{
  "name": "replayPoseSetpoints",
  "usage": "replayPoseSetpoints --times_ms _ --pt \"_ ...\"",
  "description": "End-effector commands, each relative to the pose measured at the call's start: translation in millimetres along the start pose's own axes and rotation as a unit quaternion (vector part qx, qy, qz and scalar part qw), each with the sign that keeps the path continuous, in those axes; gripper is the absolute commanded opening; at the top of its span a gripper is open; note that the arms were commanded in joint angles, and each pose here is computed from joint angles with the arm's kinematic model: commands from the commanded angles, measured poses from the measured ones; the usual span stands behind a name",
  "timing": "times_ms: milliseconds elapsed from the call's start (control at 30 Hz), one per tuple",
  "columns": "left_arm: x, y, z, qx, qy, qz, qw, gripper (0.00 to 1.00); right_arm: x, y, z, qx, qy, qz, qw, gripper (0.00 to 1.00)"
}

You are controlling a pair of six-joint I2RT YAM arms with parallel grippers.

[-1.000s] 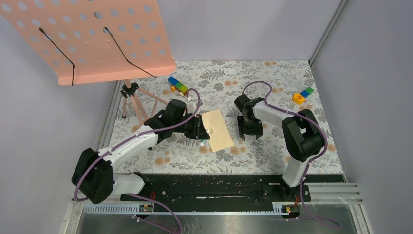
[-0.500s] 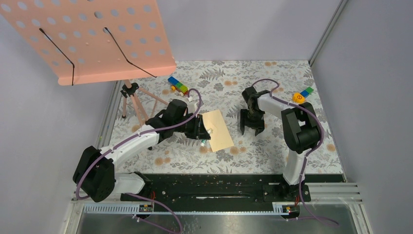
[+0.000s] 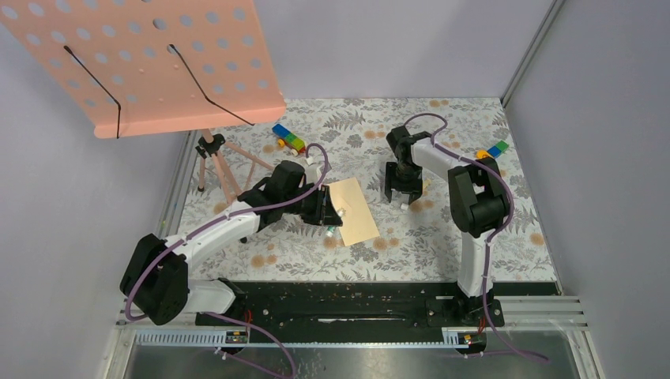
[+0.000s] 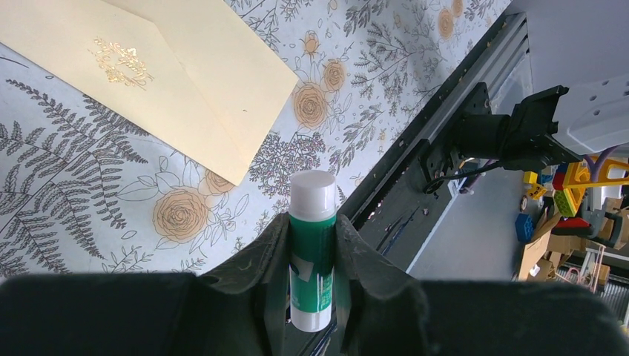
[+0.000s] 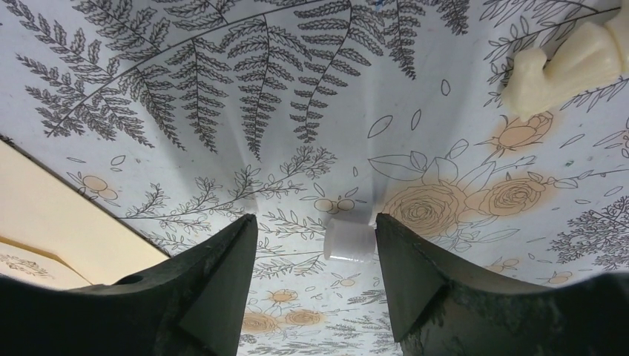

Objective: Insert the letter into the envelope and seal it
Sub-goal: Adjust the solid glue cap at the center of the board.

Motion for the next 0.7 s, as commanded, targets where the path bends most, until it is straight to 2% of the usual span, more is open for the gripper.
replayPoseSetpoints --times_ms 0,200,433,667 --pt "-15 0 -12 0.028 -0.023 -0.015 0.999 0.0 -5 6 -4 0.019 -0.002 0.002 1.0 0.65" --pt "-15 0 -13 0.03 -0.024 -0.014 0.999 0.0 0 12 -6 0.025 -0.004 0.01 1.0 0.67" --pt "-12 -2 -10 0.034 -0.018 -0.009 0.999 0.0 14 11 -16 0.071 -0.061 0.003 0.996 0.65" --pt "-11 -3 -10 0.036 -0.019 -0.006 0.999 0.0 17 9 -12 0.059 -0.114 -0.001 0.992 0.62"
Point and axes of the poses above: each gripper's point midway between its finger pads, its own y axis back along the fingers, its own z axis along the line the jaws close on, x = y × z, the point moved 8 cm from there along y, back along the fingers, and after that the axes turned 9 degrees about y, right-handed, at the moved point
